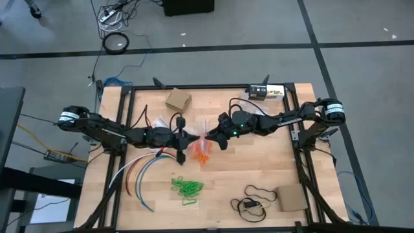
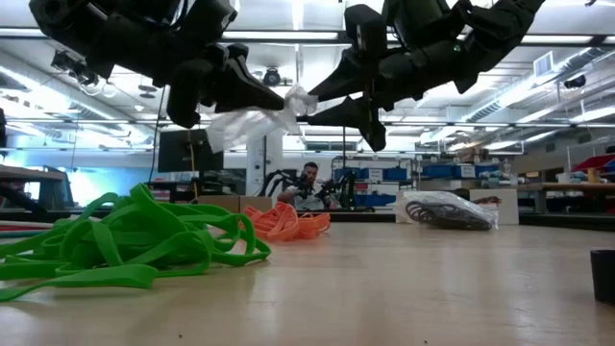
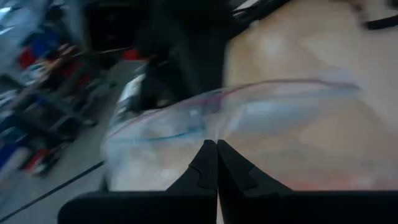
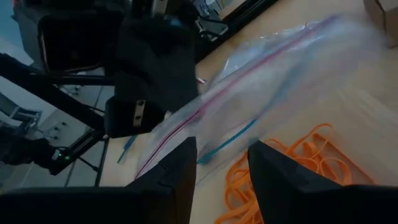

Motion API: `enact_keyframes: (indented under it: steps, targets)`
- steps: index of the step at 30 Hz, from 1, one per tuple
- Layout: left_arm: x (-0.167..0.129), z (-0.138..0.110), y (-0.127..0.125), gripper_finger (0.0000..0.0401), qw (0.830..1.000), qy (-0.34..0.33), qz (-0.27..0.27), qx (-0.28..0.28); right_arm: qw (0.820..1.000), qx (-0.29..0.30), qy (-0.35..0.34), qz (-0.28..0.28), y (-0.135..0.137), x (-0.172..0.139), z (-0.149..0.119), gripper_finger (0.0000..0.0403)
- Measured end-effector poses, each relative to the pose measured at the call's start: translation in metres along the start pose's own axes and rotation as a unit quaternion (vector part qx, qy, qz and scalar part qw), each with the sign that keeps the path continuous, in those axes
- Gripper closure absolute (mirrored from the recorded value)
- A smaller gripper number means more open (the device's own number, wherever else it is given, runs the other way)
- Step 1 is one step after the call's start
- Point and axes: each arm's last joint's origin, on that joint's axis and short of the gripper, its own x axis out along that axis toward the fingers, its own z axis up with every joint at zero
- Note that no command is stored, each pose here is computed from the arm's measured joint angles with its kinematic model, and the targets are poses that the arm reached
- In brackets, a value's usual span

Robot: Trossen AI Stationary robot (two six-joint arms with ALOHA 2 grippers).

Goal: Sort rubber bands
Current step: Open the transparent zip bag

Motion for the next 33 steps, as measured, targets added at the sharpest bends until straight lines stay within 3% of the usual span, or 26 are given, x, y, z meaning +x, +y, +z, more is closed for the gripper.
enact_keyframes:
  steps: [3, 8, 13, 21, 33]
  targets:
    - [0.0, 0.002, 0.004, 0.04, 0.999, 0.006, 0.048, -0.002, 1.0, -0.004, 0.004, 0.005, 0.004, 0.001, -0.003, 0.0269]
    - [-0.001, 0.006, 0.007, 0.04, 0.998, -0.008, 0.066, 0.004, 1.0, -0.019, -0.006, 0.001, 0.009, 0.001, -0.005, 0.0271]
    - [0.0, 0.007, 0.006, 0.04, 0.999, -0.031, 0.035, -0.017, 0.999, -0.029, -0.025, -0.018, 0.008, 0.001, -0.004, 0.0279]
    - [0.004, 0.0, -0.002, 0.04, 0.999, -0.007, 0.014, -0.031, 0.996, -0.051, -0.075, 0.023, 0.016, 0.0, 0.006, 0.0289]
    - [0.004, 0.001, -0.008, 0.04, 1.0, -0.006, 0.009, -0.028, 0.999, -0.044, -0.03, -0.011, 0.006, 0.001, 0.0, 0.0289]
